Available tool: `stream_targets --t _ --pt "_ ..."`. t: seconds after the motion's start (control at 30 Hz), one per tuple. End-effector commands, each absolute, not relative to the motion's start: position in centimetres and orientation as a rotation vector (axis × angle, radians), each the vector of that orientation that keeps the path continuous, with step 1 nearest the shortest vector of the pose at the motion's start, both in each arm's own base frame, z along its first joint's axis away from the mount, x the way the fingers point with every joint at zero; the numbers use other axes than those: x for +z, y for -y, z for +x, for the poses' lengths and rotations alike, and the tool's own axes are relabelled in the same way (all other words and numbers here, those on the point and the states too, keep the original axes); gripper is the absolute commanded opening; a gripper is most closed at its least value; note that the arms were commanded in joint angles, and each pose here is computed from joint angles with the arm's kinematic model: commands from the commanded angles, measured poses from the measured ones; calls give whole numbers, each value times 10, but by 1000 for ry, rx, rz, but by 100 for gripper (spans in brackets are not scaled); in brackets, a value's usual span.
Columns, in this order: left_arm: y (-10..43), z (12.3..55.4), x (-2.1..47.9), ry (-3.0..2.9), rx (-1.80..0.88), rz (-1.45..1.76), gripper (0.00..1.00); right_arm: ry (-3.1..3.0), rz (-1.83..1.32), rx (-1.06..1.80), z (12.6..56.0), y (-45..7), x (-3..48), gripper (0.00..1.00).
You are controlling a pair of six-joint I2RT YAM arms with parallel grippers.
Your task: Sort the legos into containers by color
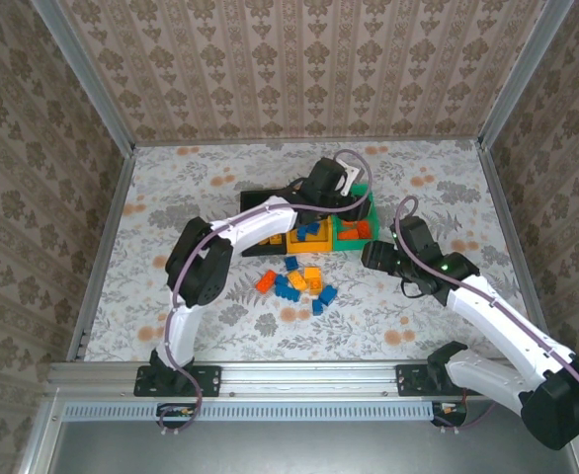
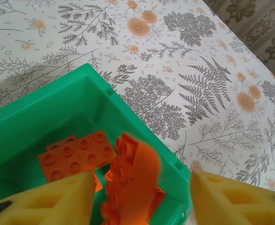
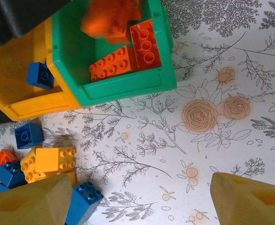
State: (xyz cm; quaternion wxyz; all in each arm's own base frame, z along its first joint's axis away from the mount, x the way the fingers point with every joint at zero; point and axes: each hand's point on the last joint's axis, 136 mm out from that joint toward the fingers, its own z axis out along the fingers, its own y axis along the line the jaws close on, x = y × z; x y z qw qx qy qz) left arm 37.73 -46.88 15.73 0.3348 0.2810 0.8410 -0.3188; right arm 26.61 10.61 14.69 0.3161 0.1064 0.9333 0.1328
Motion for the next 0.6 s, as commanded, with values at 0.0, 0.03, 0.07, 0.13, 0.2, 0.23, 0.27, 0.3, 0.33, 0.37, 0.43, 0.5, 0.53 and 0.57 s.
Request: stream_targets --t 0.0,0.03,0.07,0.13,0.2,0.23,0.27,0.3,0.33,0.37,0.43,0.5,0.53,0.57 --pt "471 385 203 -2102 -870 709 70 -2461 293 364 264 -105 147 80" --pt "469 383 213 -2080 -880 700 74 -2461 290 370 264 -106 148 80" --pt "466 382 223 -2061 -890 689 76 -2462 285 378 265 -108 147 80" --pt "459 373 243 -2017 -914 676 82 -2474 262 404 265 -114 146 81" --pt "446 361 263 -1974 -942 652 90 -2481 231 447 268 -123 145 81" --pt "439 355 269 -1959 -955 644 97 -2491 211 455 268 -127 142 81" --pt "431 346 275 -1947 -969 628 100 -2502 185 458 268 -133 141 81" --pt "421 337 283 -1930 -982 615 100 -2516 152 455 268 -139 138 81" --pt "411 327 277 -1942 -982 604 100 -2528 115 450 267 -147 135 81" --pt "403 319 275 -1945 -977 589 100 -2540 81 447 266 -154 132 81" --pt "378 299 269 -1957 -950 563 100 -2567 6 443 264 -171 124 81" --pt "353 279 255 -1990 -907 535 100 -2587 -55 427 262 -185 117 80" --pt "339 269 247 -2008 -880 517 100 -2597 -87 422 261 -192 112 80" --pt "327 261 237 -2031 -852 500 100 -2606 -116 418 260 -197 109 80"
